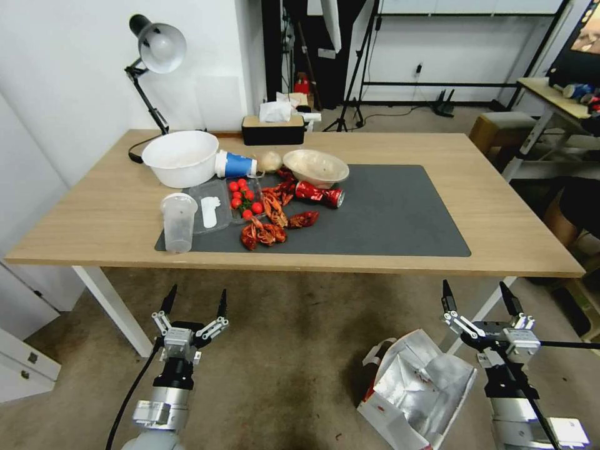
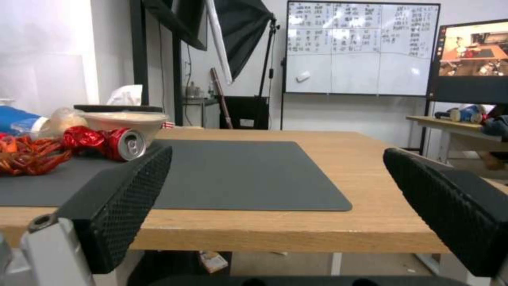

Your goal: Pick up the food delivery bag from the floor and place it on the table.

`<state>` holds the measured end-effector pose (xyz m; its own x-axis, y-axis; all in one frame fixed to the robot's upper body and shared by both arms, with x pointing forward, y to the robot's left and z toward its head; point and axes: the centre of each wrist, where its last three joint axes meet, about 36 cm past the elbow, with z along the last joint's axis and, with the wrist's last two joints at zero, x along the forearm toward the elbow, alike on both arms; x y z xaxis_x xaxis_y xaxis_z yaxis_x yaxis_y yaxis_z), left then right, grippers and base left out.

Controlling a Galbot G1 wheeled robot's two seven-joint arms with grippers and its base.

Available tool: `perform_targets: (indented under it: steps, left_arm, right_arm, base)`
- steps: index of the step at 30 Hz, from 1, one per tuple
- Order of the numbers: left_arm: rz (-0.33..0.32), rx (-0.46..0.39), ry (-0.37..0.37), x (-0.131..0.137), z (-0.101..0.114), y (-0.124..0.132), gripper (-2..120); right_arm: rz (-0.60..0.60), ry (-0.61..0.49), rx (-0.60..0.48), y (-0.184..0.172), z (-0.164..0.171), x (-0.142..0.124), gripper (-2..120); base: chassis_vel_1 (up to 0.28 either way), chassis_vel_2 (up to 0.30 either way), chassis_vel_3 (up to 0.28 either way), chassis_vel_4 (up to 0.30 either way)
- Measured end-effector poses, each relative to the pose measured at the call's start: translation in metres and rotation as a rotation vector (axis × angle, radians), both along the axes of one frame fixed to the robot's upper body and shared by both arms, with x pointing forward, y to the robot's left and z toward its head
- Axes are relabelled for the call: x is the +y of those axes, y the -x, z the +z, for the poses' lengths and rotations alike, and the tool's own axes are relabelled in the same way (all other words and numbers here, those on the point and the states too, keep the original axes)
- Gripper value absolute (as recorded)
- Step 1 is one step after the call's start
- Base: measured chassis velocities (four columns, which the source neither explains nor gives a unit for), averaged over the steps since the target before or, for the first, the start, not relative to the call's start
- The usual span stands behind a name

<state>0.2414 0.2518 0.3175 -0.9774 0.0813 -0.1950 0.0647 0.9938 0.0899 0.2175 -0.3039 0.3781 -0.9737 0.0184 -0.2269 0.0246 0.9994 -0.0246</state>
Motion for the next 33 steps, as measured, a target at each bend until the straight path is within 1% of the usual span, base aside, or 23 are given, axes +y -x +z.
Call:
perform_targets:
  steps: [7,10,11,14,15,17,22,33]
  left_arm:
    - [0.006,0.004,0.002,0.000,0.003,-0.001,100]
    - [0.055,0.012,0.019,-0.002,0.038,-0.013,100]
    - [0.055,0.012,0.019,-0.002,0.038,-0.013,100]
    - [0.104,0.028,0.037,-0.004,0.077,-0.022,100]
    - [0.104,0.028,0.037,-0.004,0.077,-0.022,100]
    - [0.121,0.033,0.041,-0.006,0.099,-0.023,100]
    - [0.127,0.038,0.029,-0.005,0.101,-0.020,99]
    - [0.117,0.021,0.018,-0.008,0.096,-0.016,100]
  right_arm:
    - [-0.001,0.000,0.008,-0.001,0.001,0.001,100]
    - [0.003,0.018,0.067,-0.013,0.022,0.017,100]
    - [0.003,0.018,0.067,-0.013,0.022,0.017,100]
    - [-0.007,0.055,0.131,-0.021,0.044,0.036,100]
    - [-0.007,0.055,0.131,-0.021,0.044,0.036,100]
    - [-0.006,0.077,0.152,-0.024,0.058,0.044,100]
    - [0.050,0.061,0.107,-0.028,0.078,0.043,100]
    - [0.075,0.055,0.097,-0.027,0.081,0.043,100]
  base:
    - [0.000,0.000,0.000,0.000]
    - [0.000,0.000,0.000,0.000]
    - [0.000,0.000,0.000,0.000]
    - [0.000,0.000,0.000,0.000]
    - [0.000,0.000,0.000,0.000]
    - [0.000,0.000,0.000,0.000]
    - [0.000,0.000,0.000,0.000]
    - [0.000,0.000,0.000,0.000]
